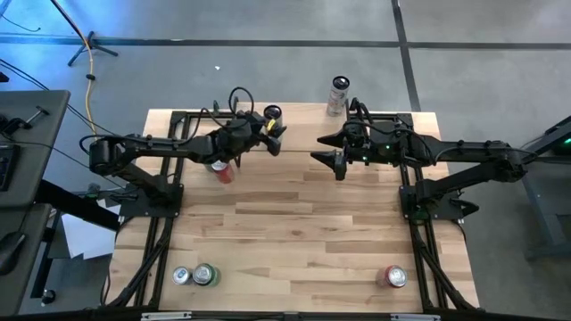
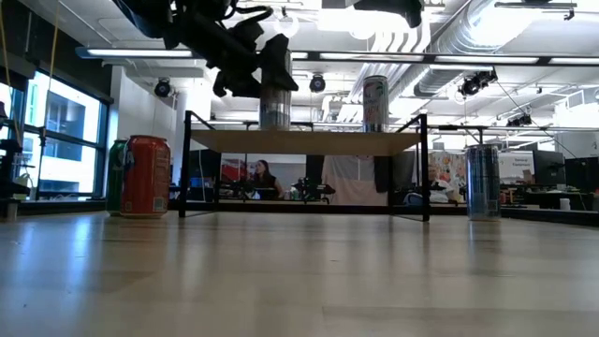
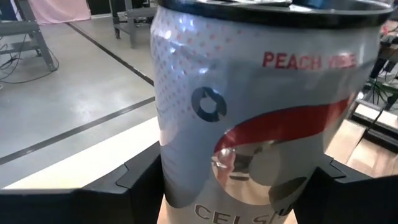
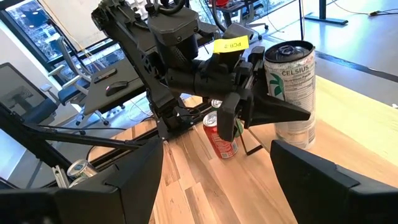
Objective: Place canned beverage on shelf
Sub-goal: Put the white pink soda can on the shelf aligned with the other white pink soda can
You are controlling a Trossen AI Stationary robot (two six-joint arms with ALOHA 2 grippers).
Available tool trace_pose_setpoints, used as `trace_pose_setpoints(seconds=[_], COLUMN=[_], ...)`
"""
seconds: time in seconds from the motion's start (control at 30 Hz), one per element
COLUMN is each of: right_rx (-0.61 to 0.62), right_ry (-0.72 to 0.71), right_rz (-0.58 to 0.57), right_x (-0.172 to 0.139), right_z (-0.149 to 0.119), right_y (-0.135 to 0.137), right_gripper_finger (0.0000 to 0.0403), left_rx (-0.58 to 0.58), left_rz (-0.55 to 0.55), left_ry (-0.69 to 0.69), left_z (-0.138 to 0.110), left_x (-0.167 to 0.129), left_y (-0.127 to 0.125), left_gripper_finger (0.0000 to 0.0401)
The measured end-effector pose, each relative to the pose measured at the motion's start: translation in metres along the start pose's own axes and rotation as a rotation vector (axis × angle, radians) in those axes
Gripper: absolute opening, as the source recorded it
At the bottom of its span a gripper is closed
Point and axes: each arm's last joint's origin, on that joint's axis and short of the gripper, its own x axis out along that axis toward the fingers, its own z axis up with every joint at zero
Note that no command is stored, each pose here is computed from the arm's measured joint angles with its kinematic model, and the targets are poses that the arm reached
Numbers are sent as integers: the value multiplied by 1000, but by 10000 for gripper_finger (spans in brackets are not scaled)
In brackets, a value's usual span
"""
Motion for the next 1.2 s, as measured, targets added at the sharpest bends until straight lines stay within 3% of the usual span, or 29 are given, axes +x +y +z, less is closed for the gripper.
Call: trace_pose_setpoints(seconds=[0.43, 0.93, 1.03, 1.2], right_rx=[0, 0, 0, -7], right_ry=[0, 0, 0, 0], right_rz=[0, 0, 0, 0], right_x=[0, 0, 0, 0], right_z=[0, 0, 0, 0], right_y=[0, 0, 0, 0], right_gripper_finger=[282, 282, 282, 282], left_rx=[7, 4, 51, 239], left_rz=[12, 12, 13, -1], left_ry=[10, 2, 15, 86], left_z=[-1, 1, -1, -9], left_x=[0, 0, 0, -4], left_y=[1, 1, 1, -3], left_gripper_finger=[244, 371, 373, 371])
